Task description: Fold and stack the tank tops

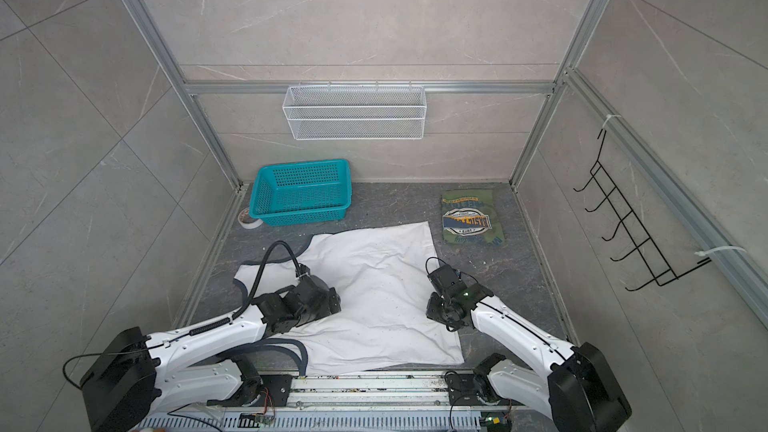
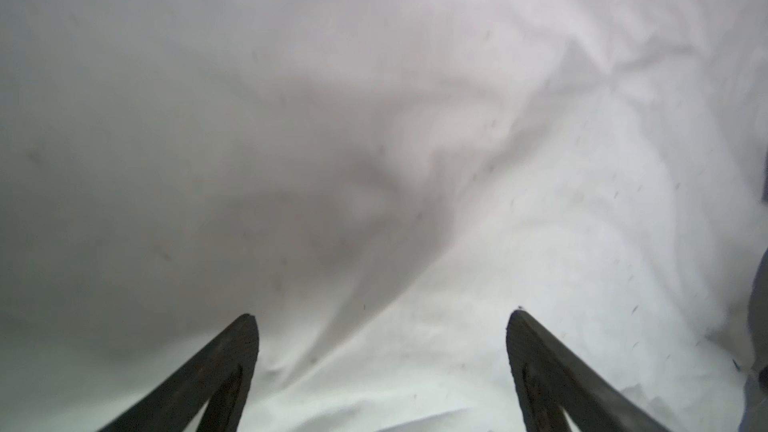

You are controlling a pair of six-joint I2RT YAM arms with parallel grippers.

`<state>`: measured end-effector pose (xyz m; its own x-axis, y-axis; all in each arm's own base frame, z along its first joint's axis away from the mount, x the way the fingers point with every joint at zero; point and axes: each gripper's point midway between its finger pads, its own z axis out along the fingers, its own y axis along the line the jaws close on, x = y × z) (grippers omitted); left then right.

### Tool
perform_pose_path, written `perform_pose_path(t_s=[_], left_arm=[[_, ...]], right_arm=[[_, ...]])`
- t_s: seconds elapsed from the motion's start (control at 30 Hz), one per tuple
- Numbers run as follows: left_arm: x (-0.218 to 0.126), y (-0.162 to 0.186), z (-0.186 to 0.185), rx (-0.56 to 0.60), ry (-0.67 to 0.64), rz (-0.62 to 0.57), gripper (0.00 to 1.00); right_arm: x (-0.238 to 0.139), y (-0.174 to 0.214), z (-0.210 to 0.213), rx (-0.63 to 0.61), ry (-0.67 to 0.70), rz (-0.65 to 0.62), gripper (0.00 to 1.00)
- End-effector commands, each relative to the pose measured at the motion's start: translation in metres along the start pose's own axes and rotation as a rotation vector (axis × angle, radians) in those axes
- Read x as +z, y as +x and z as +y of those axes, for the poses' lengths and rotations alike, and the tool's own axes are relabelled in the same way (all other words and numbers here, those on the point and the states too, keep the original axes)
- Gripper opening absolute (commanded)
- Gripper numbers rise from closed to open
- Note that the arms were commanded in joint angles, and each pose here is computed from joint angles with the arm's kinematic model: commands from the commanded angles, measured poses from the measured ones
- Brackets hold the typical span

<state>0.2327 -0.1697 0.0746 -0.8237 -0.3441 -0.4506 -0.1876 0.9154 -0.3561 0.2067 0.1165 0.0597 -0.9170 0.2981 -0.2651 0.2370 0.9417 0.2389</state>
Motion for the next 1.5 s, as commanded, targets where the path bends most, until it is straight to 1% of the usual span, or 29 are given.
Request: perform_pose_path(t_s=[0.0, 0.1, 0.17, 0.23, 0.3, 0.37, 0.5, 0.7, 0.8, 1.0, 1.17, 1.3, 1.47], left_arm=[[-0.013, -0.070, -0.014, 0.029, 0.086, -0.131, 0.92], [-0.002, -0.117, -0.012, -0.016, 0.137, -0.180, 0.88], [0.012, -0.139, -0.007, -0.034, 0.131, -0.189, 0.84], [0.027, -0.157, -0.006, -0.059, 0.157, -0.197, 0.79], [0.040, -0.171, -0.006, -0.092, 0.185, -0.207, 0.74], [0.052, -0.185, -0.001, -0.103, 0.168, -0.230, 0.67], [0.071, -0.201, 0.002, -0.097, 0.144, -0.268, 0.61], [0.092, -0.212, 0.008, -0.078, 0.096, -0.295, 0.55], [0.102, -0.214, 0.017, -0.081, 0.043, -0.290, 0.51], [0.118, -0.221, 0.027, -0.078, -0.022, -0.281, 0.49], [0.126, -0.225, 0.028, -0.071, -0.049, -0.260, 0.47], [0.133, -0.224, 0.028, -0.071, -0.052, -0.230, 0.41], [0.136, -0.220, 0.029, -0.084, -0.053, -0.211, 0.40]], right_arm=[[-0.026, -0.050, 0.018, -0.081, 0.010, -0.138, 0.44], [-0.027, -0.084, 0.041, -0.073, -0.101, -0.162, 0.43], [-0.025, -0.102, 0.054, -0.066, -0.171, -0.164, 0.43], [-0.021, -0.118, 0.062, -0.074, -0.199, -0.168, 0.43], [-0.013, -0.130, 0.068, -0.077, -0.218, -0.164, 0.42], [-0.005, -0.139, 0.073, -0.069, -0.236, -0.150, 0.42], [0.003, -0.141, 0.080, -0.055, -0.280, -0.128, 0.42], [0.000, -0.137, 0.082, -0.060, -0.304, -0.125, 0.41], [-0.001, -0.134, 0.081, -0.063, -0.307, -0.121, 0.41], [-0.004, -0.130, 0.079, -0.071, -0.309, -0.124, 0.42], [-0.005, -0.129, 0.078, -0.077, -0.310, -0.126, 0.41], [-0.006, -0.131, 0.077, -0.079, -0.302, -0.131, 0.41], [-0.013, -0.138, 0.079, -0.083, -0.297, -0.148, 0.41]])
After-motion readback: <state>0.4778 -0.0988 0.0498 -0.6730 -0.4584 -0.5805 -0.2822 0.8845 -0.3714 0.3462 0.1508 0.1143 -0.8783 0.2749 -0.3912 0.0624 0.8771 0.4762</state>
